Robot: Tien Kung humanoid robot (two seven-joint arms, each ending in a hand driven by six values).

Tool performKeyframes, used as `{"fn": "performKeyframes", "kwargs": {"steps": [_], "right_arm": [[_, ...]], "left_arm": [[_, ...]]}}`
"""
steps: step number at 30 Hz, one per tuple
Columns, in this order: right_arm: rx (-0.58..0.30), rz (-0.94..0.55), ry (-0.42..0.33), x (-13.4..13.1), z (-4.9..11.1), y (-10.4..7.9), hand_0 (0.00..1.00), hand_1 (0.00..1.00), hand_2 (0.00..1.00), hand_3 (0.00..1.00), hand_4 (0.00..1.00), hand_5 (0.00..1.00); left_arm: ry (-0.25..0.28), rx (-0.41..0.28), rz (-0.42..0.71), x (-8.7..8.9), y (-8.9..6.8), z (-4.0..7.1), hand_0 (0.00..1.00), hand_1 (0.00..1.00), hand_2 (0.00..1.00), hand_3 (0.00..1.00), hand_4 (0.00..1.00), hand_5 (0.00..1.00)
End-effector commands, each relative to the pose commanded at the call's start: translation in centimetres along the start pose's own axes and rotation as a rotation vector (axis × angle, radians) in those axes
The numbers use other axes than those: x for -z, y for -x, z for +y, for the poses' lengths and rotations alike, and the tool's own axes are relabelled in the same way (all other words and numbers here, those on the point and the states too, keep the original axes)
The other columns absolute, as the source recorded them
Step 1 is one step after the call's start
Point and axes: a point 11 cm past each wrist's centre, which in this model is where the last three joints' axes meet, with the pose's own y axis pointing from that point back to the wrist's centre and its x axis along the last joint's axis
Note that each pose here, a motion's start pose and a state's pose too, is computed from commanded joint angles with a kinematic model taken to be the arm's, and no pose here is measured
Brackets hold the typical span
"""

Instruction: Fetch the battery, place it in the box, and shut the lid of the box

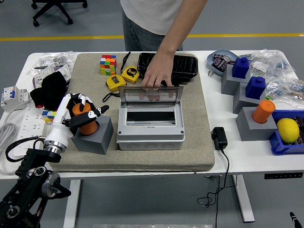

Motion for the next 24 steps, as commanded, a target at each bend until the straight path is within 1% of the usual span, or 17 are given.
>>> {"fn": "performKeyframes", "kwargs": {"steps": [5, 11, 16, 17, 21, 22, 23, 24], "right_arm": [[-0.001, -0.001, 0.0, 0.0, 0.0, -0.1, 0.837, 0.746, 0.744, 0.802, 0.998, 0.998], [-0.001, -0.003, -0.002, 0.1, 0.0, 0.0, 0.837, 0.747, 0.744, 0.802, 0.998, 0.998], [-0.002, 0.0, 0.0, 0.0, 0.0, -0.1, 0.837, 0.747, 0.744, 0.802, 0.998, 0.998], [-0.003, 0.001, -0.001, 0.1, 0.0, -0.1, 0.837, 0.746, 0.744, 0.802, 0.998, 0.998], [-0.004, 0.001, -0.003, 0.2, 0.0, -0.2, 0.837, 0.746, 0.744, 0.802, 0.998, 0.998], [-0.004, 0.001, -0.003, 0.2, 0.0, -0.2, 0.837, 0.746, 0.744, 0.802, 0.998, 0.998], [-0.005, 0.001, -0.003, 0.2, 0.0, -0.2, 0.837, 0.747, 0.744, 0.802, 0.998, 0.998], [-0.005, 0.002, -0.003, 0.2, 0.0, -0.2, 0.837, 0.747, 0.744, 0.802, 0.998, 0.998]], "left_arm": [[0.042, 0.014, -0.015, -1.4, 0.5, -0.4, 0.042, 0.002, 0.036, 0.039, 0.998, 0.074], [0.073, 0.023, -0.058, -2.5, 1.2, -0.5, 0.043, 0.002, 0.036, 0.036, 0.998, 0.076], [0.121, 0.056, -0.209, -3.9, 2.6, -0.3, 0.043, 0.002, 0.036, 0.036, 0.998, 0.076], [0.134, 0.066, -0.239, -4.1, 3.0, -0.2, 0.039, 0.002, 0.035, 0.034, 0.998, 0.098], [0.188, 0.096, -0.356, -4.8, 4.5, 0.2, 0.039, 0.002, 0.035, 0.034, 0.998, 0.098], [0.21, 0.101, -0.389, -5.1, 5.0, 0.4, 0.039, 0.002, 0.035, 0.034, 0.998, 0.098], [0.231, 0.106, -0.418, -5.3, 5.5, 0.5, 0.034, 0.002, 0.029, 0.021, 0.998, 0.14], [0.247, 0.112, -0.438, -5.4, 5.9, 0.6, 0.034, 0.002, 0.029, 0.021, 0.998, 0.14]]}}
